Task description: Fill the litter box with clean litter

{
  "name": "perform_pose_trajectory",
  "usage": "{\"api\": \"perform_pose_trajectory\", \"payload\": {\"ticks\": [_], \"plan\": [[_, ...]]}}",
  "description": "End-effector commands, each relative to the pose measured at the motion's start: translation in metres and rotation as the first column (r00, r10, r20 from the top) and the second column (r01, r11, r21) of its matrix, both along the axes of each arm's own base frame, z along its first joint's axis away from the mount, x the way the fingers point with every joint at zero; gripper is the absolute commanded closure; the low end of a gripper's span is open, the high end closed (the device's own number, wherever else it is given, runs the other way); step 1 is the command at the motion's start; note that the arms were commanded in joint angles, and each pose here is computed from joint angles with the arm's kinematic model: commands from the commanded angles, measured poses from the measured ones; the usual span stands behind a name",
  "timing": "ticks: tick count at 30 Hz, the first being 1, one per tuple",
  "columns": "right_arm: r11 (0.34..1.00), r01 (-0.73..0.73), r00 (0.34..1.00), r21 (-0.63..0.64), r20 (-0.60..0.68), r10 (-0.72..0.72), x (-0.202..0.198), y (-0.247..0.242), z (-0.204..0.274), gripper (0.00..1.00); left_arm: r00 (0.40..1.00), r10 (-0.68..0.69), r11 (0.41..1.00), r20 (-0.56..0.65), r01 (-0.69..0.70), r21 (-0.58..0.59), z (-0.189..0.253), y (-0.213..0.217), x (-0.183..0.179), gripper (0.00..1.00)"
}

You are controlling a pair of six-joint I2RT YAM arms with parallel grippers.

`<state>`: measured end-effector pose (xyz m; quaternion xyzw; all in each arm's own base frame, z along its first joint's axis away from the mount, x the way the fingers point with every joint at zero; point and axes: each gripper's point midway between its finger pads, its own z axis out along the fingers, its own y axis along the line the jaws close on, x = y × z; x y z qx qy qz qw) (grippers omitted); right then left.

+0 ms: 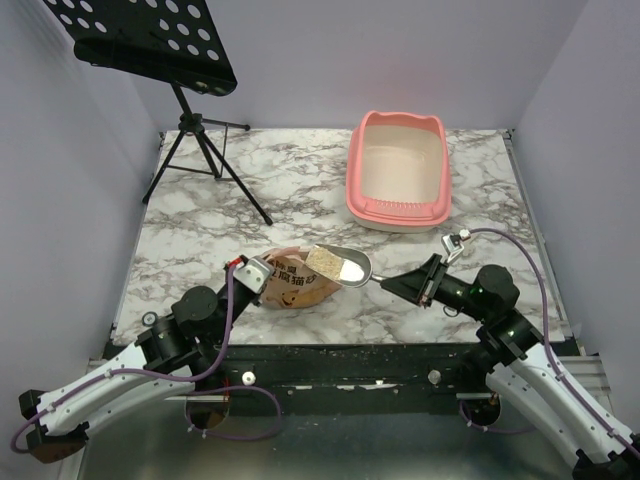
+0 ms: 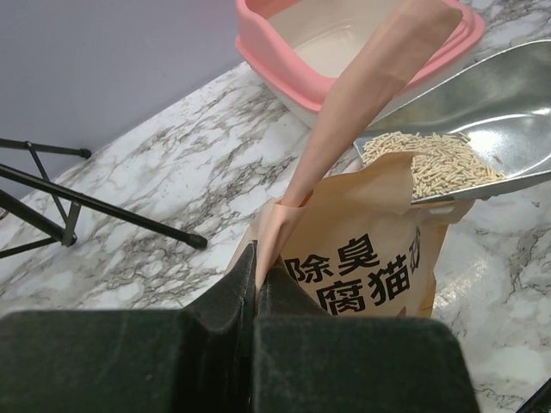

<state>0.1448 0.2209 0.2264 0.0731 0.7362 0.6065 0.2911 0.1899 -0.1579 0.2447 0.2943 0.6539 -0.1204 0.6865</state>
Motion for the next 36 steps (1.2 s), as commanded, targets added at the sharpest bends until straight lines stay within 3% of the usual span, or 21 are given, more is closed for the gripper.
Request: {"api": "perform_pose_trajectory", "payload": {"ticks": [1,8,15,24,36], "plan": [[0.999,0.025,0.999,0.028,-0.036,-0.024,0.002,-0.002,-0.004,0.99,0.993,0.093,0.988,0.079,-0.082,-0.129,0.038,0.017,0.006,1.0],[0.99,0.054,0.998,0.13,-0.027,-0.051,0.012,0.001,0.026,0.99,0.993,0.095,0.989,0.071,-0.086,-0.122,0.037,0.016,0.007,1.0],[0.968,0.167,0.985,0.189,0.006,-0.171,0.032,-0.008,0.062,0.99,0.994,0.088,0.99,0.068,-0.08,-0.115,0.035,0.014,0.008,1.0],[0.932,0.309,0.947,0.192,0.028,-0.32,0.074,-0.012,0.084,0.99,0.996,0.063,0.994,0.063,-0.057,-0.097,0.031,0.009,0.007,1.0],[0.786,0.578,0.789,0.221,0.092,-0.607,0.144,-0.05,0.104,0.99,0.997,0.043,0.995,0.064,-0.037,-0.094,0.027,0.007,0.004,1.0]]}}
